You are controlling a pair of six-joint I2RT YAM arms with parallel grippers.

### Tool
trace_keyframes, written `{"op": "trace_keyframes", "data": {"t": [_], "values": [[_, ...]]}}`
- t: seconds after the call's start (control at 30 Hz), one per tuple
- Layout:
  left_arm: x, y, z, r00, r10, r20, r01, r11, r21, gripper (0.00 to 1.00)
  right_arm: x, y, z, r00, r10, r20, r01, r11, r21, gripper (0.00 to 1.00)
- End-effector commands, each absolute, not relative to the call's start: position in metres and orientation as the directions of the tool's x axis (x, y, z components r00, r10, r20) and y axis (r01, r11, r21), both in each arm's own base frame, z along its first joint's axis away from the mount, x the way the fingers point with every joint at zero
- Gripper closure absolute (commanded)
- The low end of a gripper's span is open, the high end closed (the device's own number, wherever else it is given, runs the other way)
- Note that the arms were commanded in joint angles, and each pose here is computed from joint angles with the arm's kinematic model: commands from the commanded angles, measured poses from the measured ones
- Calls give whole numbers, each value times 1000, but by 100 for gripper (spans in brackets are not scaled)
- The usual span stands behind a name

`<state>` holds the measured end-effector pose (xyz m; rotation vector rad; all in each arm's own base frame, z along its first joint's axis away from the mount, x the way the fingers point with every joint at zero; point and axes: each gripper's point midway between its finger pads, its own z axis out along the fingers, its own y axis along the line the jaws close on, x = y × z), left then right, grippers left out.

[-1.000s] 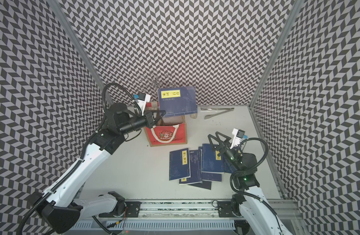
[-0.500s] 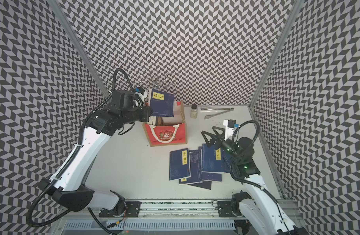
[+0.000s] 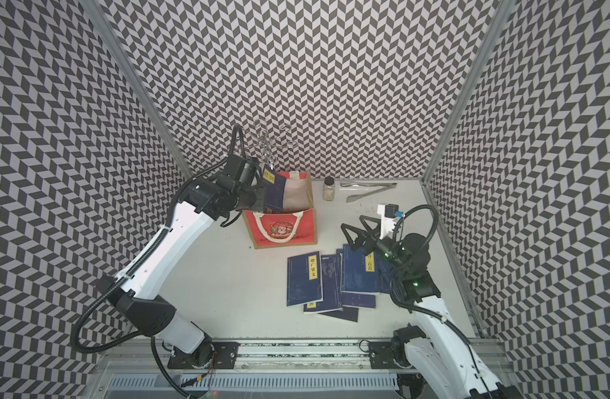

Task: Put the books into the canvas bag
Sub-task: Place the book in the canvas bag.

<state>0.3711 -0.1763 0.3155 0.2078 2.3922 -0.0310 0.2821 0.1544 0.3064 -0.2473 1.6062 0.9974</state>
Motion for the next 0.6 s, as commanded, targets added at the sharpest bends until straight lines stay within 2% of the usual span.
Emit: {"op": "trace_keyframes", "data": {"t": [0.0,0.23,0.57], "values": [[371,-170,333,-702,128,-701,109,991,72,100,278,161,326,-256,319,-913,-691,599,403,0],[391,-177,308,-748,155,-645,91,987,131,100,280,180,338,-238,257,-937,-722,599,347,1],[407,-180,278,-790,167,-589,60,978,198,100,278,205,329,-259,205,-944,-736,591,330,1]]}}
